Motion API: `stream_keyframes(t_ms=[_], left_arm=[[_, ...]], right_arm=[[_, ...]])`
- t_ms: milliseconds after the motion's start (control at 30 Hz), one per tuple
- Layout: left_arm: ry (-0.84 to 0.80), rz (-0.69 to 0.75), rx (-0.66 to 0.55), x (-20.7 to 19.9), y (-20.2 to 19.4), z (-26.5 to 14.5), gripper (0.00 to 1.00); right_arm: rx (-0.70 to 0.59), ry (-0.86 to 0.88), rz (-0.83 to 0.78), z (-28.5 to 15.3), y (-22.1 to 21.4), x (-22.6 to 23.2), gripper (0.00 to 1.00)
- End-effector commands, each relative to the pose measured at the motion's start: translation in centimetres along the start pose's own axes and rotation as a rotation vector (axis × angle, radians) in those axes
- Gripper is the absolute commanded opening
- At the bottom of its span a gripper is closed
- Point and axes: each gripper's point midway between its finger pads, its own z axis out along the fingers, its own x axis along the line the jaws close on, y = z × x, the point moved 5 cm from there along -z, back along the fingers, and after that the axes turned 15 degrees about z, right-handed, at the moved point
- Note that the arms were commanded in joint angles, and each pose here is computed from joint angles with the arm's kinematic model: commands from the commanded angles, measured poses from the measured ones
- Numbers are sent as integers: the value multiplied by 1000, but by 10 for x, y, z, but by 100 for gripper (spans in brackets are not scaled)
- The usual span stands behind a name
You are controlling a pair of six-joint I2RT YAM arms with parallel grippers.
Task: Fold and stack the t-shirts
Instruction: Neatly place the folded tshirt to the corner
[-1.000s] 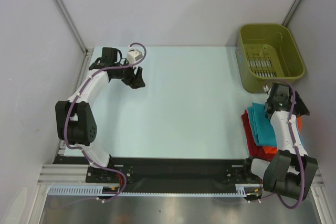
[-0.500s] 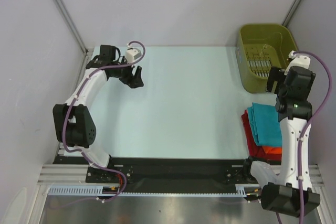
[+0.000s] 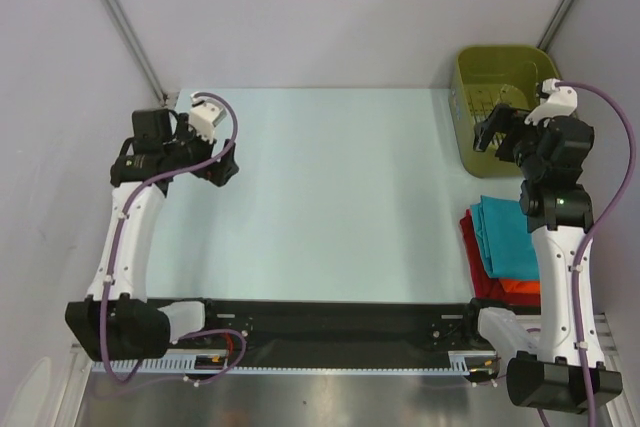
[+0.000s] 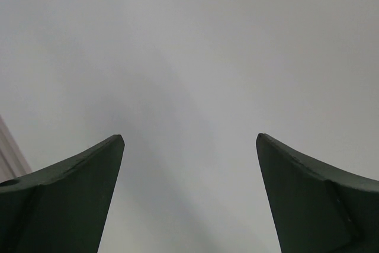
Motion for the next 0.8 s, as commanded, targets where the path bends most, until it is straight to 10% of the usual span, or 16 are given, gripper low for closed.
stream_keyframes(t_ms=[0, 767], left_arm=[[80, -67, 70, -4, -18, -11, 100], [223, -77, 73, -13, -41, -32, 100]], right_arm=[[-83, 82, 89, -1, 23, 21, 100], [-81, 45, 121, 17, 16, 32, 100]])
